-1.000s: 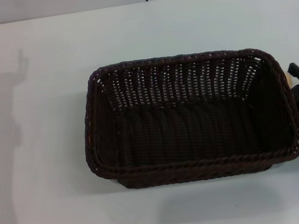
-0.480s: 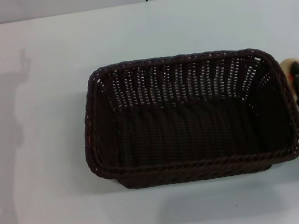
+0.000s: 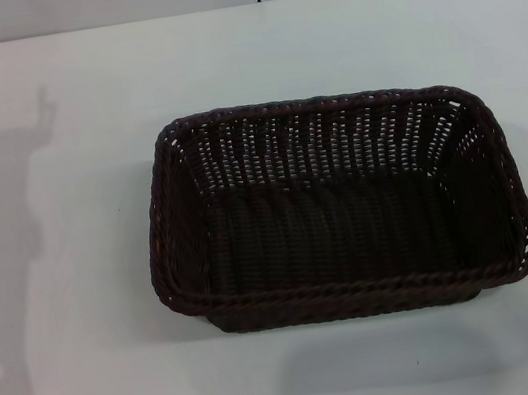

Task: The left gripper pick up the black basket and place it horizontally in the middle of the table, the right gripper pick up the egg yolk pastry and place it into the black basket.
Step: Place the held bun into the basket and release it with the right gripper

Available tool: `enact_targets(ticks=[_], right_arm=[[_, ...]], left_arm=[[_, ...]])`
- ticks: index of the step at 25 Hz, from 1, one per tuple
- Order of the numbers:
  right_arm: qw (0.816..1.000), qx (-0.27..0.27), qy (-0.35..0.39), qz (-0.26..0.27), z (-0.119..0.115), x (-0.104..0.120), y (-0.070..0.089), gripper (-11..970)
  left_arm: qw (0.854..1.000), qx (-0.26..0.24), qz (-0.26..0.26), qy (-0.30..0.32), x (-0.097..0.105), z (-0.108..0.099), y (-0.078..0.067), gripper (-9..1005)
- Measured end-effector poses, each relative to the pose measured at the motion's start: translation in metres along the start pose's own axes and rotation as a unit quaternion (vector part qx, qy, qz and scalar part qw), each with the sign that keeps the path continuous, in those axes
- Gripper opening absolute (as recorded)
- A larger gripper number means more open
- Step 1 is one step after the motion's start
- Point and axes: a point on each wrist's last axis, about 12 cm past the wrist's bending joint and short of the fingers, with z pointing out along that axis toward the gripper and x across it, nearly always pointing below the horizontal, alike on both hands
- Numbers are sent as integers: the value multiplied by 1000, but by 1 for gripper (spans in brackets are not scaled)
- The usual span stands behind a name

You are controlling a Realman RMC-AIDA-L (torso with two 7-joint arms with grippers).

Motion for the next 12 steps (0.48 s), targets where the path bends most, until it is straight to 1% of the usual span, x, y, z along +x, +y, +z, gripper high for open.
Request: enact_targets(ticks=[2, 3, 5, 6, 7, 8, 12], right_arm=[[999, -27, -17, 8, 1, -4, 8, 111], [998, -53, -25, 17, 6, -5, 16, 97], [996, -85, -27, 27, 13, -4, 25, 81], [994, -99, -27, 30, 16, -4, 28, 73], [994, -99, -27, 30, 16, -4, 28, 65], [991, -129, -24, 38, 21, -3, 36, 57], [989, -140, -21, 51, 23, -2, 42, 103]], left_arm=[[1000, 1, 0, -1, 0, 0, -1, 787], [1000, 1, 0, -2, 0, -1, -1, 787], [1000, 1, 0, -2, 0, -2, -1, 787], [1000, 2, 0, -2, 0, -2, -1, 787], [1000, 2, 0, -2, 0, -2, -1, 787], [1000, 2, 0, -2, 0, -3, -1, 787], [1000, 1, 0, -4, 0, -4, -1, 787]])
